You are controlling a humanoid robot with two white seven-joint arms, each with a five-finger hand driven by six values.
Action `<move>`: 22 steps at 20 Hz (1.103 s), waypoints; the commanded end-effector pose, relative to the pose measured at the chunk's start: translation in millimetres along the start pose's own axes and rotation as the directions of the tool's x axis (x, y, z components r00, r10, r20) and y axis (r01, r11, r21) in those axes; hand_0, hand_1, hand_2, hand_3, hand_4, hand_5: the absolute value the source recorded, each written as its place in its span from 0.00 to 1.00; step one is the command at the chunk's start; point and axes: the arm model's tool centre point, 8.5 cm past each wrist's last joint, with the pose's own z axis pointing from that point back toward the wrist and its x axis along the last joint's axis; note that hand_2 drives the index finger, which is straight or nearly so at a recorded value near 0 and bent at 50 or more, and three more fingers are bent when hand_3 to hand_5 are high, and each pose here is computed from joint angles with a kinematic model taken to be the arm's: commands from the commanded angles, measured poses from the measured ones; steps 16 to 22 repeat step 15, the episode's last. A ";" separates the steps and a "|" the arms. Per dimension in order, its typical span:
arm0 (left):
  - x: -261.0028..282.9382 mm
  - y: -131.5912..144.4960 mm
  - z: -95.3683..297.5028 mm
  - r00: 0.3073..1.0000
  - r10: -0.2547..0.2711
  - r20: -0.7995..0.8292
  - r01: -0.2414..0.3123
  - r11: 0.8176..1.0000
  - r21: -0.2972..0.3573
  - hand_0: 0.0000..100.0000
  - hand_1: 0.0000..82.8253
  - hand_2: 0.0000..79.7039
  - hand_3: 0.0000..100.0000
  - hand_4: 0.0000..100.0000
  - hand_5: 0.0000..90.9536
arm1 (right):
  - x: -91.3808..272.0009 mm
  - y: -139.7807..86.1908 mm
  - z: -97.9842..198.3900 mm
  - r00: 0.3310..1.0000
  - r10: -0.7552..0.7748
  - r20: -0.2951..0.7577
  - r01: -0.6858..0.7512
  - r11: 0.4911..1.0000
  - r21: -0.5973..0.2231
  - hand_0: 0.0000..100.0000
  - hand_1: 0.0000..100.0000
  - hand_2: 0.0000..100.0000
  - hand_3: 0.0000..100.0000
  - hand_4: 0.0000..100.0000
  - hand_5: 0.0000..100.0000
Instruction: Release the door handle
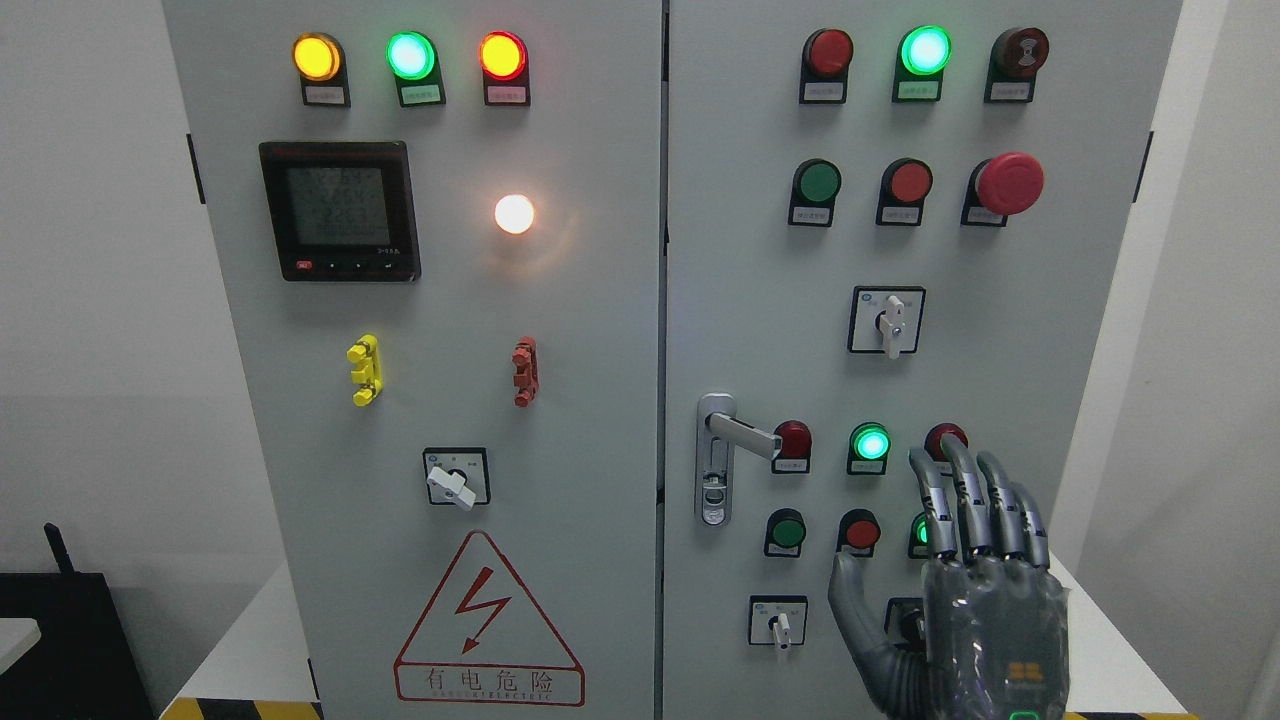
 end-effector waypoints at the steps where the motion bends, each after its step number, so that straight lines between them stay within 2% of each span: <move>1: 3.3 -0.2 -0.4 1.000 -0.027 0.010 0.027 1.000 -0.001 0.12 0.47 0.00 0.00 0.00 0.00 | 3.2 -0.1 0.1 1.000 -0.009 0.007 0.009 1.000 0.001 0.45 0.21 0.00 0.00 0.00 0.00; 22: 3.3 -0.2 -0.4 1.000 -0.027 0.010 0.027 1.000 -0.001 0.12 0.47 0.00 0.00 0.00 0.00 | 5.8 2.3 1.4 0.999 -0.034 0.038 0.033 0.999 0.007 0.44 0.27 0.00 0.02 0.00 0.00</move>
